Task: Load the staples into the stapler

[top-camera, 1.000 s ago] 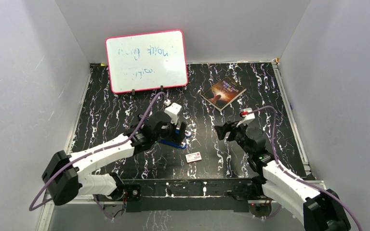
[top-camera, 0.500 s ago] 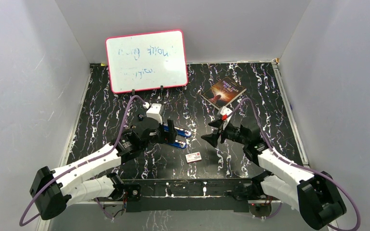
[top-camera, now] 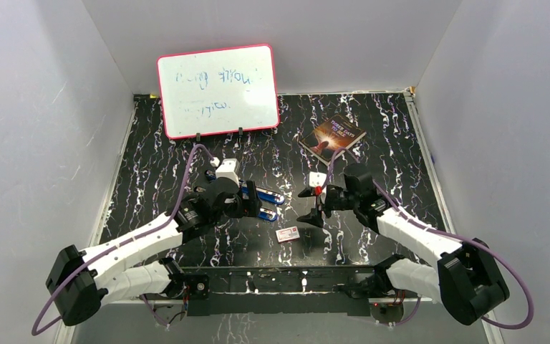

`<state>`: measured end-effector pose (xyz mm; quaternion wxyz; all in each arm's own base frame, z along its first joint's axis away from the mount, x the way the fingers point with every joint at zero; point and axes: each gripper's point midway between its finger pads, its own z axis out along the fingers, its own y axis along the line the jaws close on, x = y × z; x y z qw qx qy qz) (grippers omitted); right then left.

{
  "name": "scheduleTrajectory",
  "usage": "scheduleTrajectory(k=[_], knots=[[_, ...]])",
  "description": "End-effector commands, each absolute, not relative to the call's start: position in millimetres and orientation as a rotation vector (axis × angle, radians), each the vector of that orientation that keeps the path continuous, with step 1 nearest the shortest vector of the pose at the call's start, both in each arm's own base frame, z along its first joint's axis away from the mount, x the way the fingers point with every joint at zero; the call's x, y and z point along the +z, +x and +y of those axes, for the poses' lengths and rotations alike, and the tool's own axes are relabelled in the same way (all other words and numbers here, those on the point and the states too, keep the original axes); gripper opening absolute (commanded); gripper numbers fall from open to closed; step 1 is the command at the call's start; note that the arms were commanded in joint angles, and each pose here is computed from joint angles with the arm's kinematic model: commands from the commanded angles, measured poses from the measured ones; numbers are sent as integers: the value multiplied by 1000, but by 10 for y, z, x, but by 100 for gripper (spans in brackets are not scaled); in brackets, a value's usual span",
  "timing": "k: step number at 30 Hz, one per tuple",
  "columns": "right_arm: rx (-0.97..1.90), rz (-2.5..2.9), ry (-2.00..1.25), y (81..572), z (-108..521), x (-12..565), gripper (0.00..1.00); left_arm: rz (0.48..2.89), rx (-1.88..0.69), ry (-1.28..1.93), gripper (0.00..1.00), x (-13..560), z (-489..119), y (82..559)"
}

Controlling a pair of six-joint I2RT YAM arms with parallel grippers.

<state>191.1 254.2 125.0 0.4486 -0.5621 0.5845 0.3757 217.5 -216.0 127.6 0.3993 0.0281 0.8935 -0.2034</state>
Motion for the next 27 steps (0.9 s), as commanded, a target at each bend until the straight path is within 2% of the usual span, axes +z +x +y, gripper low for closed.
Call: scheduleTrajectory(k=[1,8,27], knots=[[917,1240,-1546,1826,2641,1436,80,2274,-514,14,83,1224,-2144,2198],[1030,1295,-1729,1606,2612,1222,81,2256,-501,-38,83,1217,-2083,2217],[1165,1301,-1871,1436,2785,962,81,2270,-499,-90,82,1098,-2038,2187]])
